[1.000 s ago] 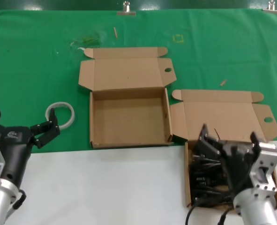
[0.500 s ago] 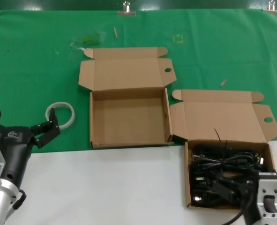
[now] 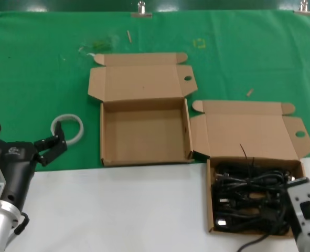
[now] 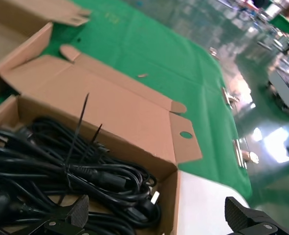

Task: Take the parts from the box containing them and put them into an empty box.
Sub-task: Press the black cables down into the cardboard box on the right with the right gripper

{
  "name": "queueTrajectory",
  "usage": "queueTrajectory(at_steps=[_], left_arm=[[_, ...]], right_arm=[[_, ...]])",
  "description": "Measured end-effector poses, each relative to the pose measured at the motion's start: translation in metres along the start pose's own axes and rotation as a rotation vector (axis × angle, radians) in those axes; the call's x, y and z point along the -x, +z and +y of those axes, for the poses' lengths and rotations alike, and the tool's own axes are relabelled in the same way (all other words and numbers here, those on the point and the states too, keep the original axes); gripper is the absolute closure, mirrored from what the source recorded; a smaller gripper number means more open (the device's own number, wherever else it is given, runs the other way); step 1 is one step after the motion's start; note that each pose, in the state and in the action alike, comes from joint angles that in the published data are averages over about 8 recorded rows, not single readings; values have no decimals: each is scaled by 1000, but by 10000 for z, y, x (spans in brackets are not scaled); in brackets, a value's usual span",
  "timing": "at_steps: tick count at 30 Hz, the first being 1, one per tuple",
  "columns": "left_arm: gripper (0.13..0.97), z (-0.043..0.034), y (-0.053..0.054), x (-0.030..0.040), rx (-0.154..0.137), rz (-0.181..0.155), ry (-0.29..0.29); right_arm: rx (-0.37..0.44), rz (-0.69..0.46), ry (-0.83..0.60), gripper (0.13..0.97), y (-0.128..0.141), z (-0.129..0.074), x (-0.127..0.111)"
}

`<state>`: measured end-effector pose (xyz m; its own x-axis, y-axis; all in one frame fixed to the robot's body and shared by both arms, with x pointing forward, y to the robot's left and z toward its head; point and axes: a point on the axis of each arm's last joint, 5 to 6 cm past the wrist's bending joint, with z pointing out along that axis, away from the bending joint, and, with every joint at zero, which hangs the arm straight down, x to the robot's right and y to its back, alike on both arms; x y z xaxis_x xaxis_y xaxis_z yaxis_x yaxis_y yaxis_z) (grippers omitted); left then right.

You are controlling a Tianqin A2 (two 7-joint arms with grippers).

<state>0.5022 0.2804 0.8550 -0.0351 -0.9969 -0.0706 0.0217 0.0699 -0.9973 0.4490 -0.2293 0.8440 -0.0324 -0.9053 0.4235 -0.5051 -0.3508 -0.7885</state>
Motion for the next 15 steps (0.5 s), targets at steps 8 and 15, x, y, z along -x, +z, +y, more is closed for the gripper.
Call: queueTrajectory(at_steps=[8, 15], left_arm=[[132, 0, 0, 0, 0, 0, 0], [132, 0, 0, 0, 0, 0, 0]], right_arm=[[36, -19, -186, 130, 275, -159, 21], [36, -34, -251, 130, 443, -272, 85]])
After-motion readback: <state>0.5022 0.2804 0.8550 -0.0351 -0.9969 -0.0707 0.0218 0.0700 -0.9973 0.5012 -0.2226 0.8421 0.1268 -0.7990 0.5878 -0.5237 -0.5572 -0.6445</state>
